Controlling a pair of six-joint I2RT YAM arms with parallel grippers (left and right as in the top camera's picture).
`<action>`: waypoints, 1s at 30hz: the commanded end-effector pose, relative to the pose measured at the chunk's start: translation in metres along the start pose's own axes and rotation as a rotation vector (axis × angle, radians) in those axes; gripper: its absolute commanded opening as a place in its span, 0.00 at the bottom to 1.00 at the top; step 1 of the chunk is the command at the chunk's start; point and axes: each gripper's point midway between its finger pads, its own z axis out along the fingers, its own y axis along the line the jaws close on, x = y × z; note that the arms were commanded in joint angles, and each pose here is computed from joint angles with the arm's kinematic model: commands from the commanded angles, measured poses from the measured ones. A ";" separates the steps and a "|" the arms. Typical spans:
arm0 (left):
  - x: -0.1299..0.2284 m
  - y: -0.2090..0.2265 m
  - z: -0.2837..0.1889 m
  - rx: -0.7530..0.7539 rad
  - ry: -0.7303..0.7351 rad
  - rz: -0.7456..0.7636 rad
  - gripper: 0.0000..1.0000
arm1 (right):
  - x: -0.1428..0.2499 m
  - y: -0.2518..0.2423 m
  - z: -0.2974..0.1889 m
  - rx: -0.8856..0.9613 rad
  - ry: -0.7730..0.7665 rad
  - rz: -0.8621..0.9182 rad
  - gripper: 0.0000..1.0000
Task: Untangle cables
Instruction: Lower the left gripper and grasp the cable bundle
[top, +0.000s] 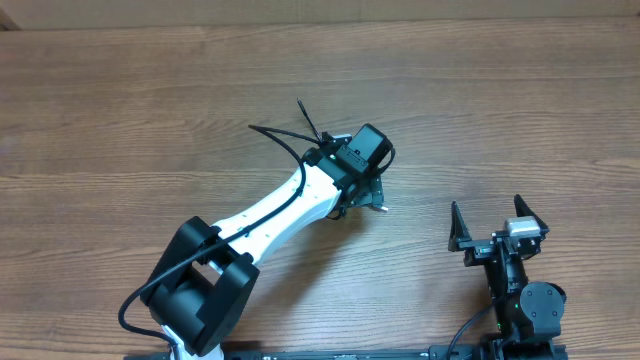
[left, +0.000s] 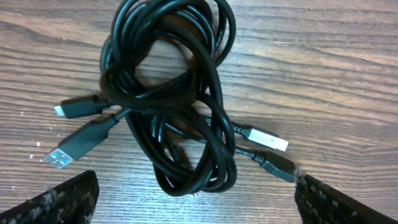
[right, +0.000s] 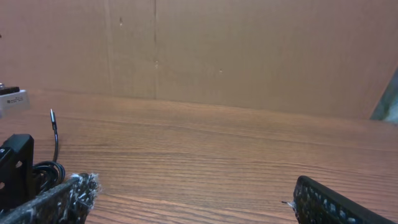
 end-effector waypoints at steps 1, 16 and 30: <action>-0.011 0.001 -0.001 -0.078 -0.104 -0.007 1.00 | 0.002 -0.002 0.000 0.011 0.000 -0.001 1.00; -0.001 0.003 0.031 -0.122 -0.073 -0.001 0.99 | 0.002 -0.002 0.000 0.012 0.000 -0.001 1.00; -0.011 0.004 0.031 -0.133 -0.126 -0.006 0.40 | 0.002 -0.002 0.000 0.012 0.000 -0.001 1.00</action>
